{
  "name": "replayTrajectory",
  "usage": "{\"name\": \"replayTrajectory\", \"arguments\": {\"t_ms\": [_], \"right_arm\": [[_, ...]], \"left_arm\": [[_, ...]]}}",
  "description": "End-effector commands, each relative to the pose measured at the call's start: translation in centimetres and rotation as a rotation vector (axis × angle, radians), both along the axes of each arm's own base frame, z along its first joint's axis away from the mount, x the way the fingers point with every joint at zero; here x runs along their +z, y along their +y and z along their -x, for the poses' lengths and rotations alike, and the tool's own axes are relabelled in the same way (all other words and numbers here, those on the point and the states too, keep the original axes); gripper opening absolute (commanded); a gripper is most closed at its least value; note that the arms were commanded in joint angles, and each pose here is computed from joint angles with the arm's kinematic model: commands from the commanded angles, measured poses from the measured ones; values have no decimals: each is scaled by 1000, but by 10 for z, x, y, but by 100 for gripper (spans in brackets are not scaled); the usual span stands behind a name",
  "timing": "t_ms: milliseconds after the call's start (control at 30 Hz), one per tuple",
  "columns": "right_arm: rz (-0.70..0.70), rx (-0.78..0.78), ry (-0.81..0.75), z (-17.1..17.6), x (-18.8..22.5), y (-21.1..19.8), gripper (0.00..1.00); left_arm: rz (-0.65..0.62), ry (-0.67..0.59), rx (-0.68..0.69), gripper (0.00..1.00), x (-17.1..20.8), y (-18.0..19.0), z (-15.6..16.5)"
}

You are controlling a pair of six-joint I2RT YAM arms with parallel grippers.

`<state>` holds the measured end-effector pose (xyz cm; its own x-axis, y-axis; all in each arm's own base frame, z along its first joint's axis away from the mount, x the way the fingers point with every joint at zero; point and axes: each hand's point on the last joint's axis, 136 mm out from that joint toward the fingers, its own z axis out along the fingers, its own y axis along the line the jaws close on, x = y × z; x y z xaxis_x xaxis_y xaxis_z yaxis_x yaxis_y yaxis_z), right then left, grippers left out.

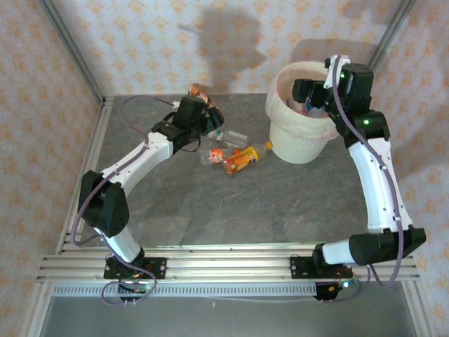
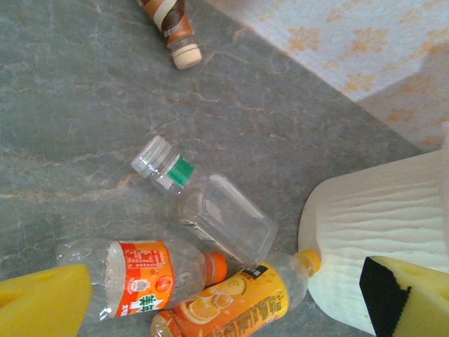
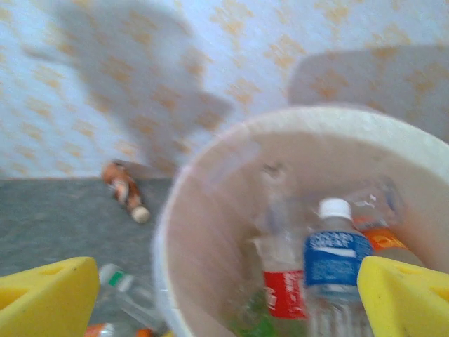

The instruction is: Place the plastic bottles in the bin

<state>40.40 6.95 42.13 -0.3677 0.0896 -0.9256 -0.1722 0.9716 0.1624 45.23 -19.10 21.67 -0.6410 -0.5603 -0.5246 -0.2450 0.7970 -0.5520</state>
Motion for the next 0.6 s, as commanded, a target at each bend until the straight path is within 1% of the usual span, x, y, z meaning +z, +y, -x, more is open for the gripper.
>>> {"name": "replayTrajectory", "arguments": {"t_ms": [0, 133, 233, 300, 367, 400, 433, 567], "right_arm": [[-2, 264, 10, 6, -24, 50, 97], [169, 577, 32, 38, -68, 112, 99], [259, 770, 53, 58, -104, 147, 99], [351, 915, 57, 73, -136, 164, 100], [471, 1054, 55, 88, -171, 174, 95], [540, 1104, 56, 94, -187, 176, 93], [581, 1123, 67, 96, -198, 177, 92], [721, 1133, 178, 87, -240, 170, 90]], "left_arm": [[0, 6, 43, 100, 9, 10, -4], [-13, 68, 124, 100, -6, 28, -1], [12, 96, 181, 100, -17, 43, 2], [18, 115, 209, 100, -23, 53, 5], [18, 130, 232, 100, -27, 62, 9], [17, 135, 238, 100, -29, 66, 11], [15, 138, 245, 100, -29, 69, 13], [-4, 147, 263, 100, -32, 79, 20]]}}
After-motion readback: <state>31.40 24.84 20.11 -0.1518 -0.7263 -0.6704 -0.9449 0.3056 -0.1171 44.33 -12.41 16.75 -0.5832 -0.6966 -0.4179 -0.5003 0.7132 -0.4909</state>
